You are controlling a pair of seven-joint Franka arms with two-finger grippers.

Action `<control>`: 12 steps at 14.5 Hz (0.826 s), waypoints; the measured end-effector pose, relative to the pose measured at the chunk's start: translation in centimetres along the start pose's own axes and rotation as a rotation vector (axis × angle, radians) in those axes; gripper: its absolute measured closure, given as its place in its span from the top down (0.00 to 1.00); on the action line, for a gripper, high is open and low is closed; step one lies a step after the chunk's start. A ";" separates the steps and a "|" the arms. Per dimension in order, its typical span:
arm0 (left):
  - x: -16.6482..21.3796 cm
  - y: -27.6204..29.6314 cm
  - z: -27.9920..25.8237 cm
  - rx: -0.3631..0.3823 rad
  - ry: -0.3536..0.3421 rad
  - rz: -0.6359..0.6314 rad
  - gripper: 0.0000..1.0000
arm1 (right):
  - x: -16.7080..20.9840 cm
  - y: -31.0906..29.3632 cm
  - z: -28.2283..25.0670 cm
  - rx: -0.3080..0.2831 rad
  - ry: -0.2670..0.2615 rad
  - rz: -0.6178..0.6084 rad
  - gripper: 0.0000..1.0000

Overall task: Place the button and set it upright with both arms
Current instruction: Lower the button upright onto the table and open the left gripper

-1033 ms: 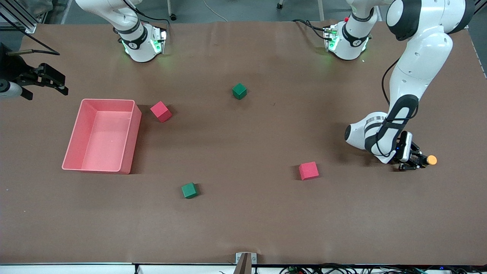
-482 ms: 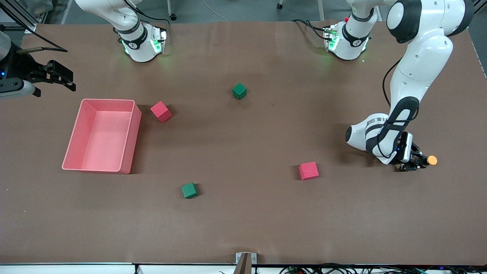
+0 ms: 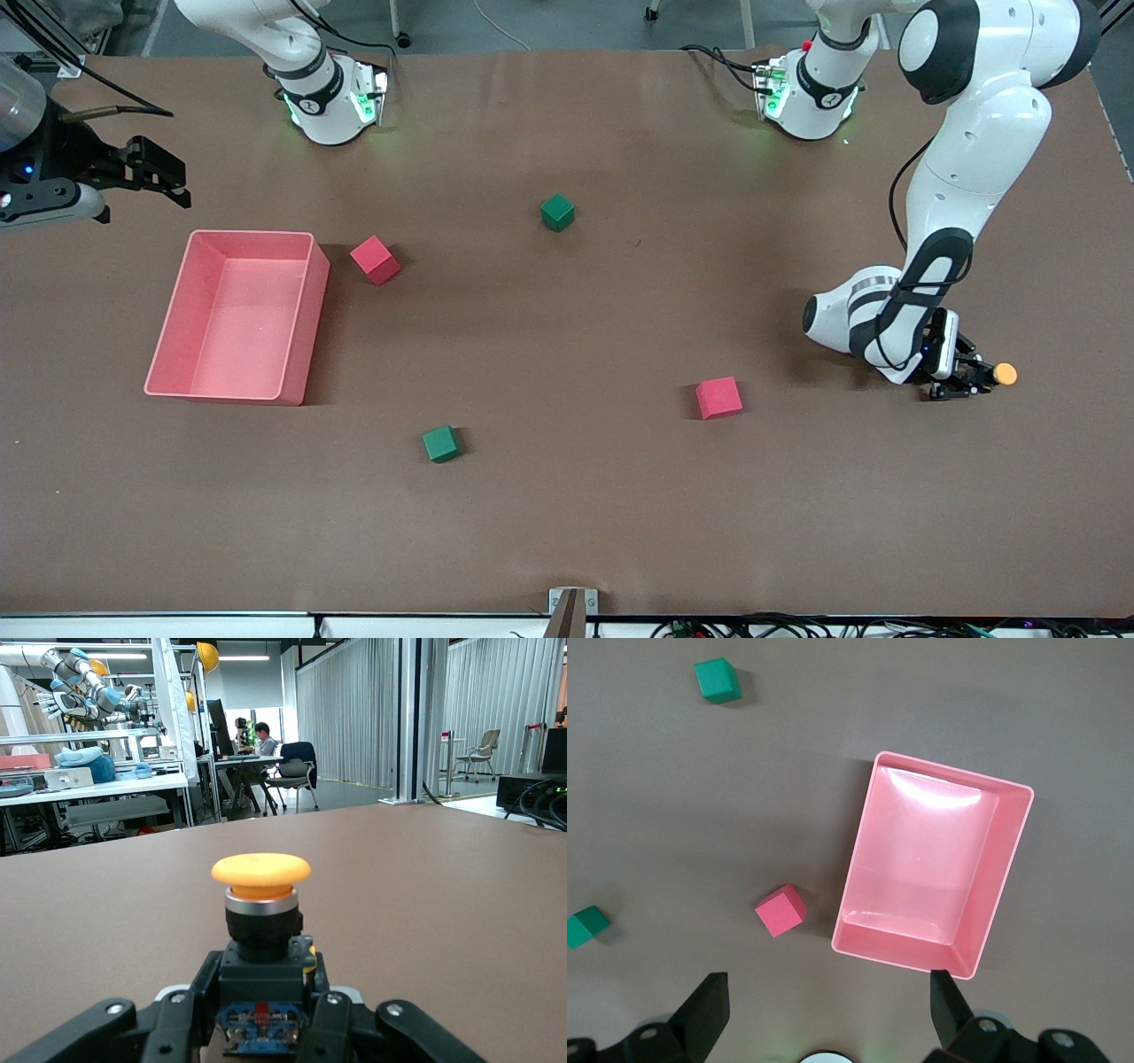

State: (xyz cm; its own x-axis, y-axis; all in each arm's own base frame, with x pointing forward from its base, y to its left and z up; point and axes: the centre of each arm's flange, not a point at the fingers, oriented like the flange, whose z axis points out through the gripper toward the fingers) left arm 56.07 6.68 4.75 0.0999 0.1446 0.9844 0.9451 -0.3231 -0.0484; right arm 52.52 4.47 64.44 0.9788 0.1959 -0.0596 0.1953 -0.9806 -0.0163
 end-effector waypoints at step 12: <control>-0.4 0.5 0.0 -0.003 -0.005 0.018 1.00 | -0.1 0.1 -1.4 0.035 0.037 0.006 1.00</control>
State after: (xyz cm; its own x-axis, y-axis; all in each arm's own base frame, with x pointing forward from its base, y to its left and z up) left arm 56.48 6.47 4.33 0.1186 0.1431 0.9826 0.9423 -0.3282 -0.0659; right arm 52.57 4.36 65.85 0.9816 0.1894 -0.0227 0.1881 -0.9808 -0.0511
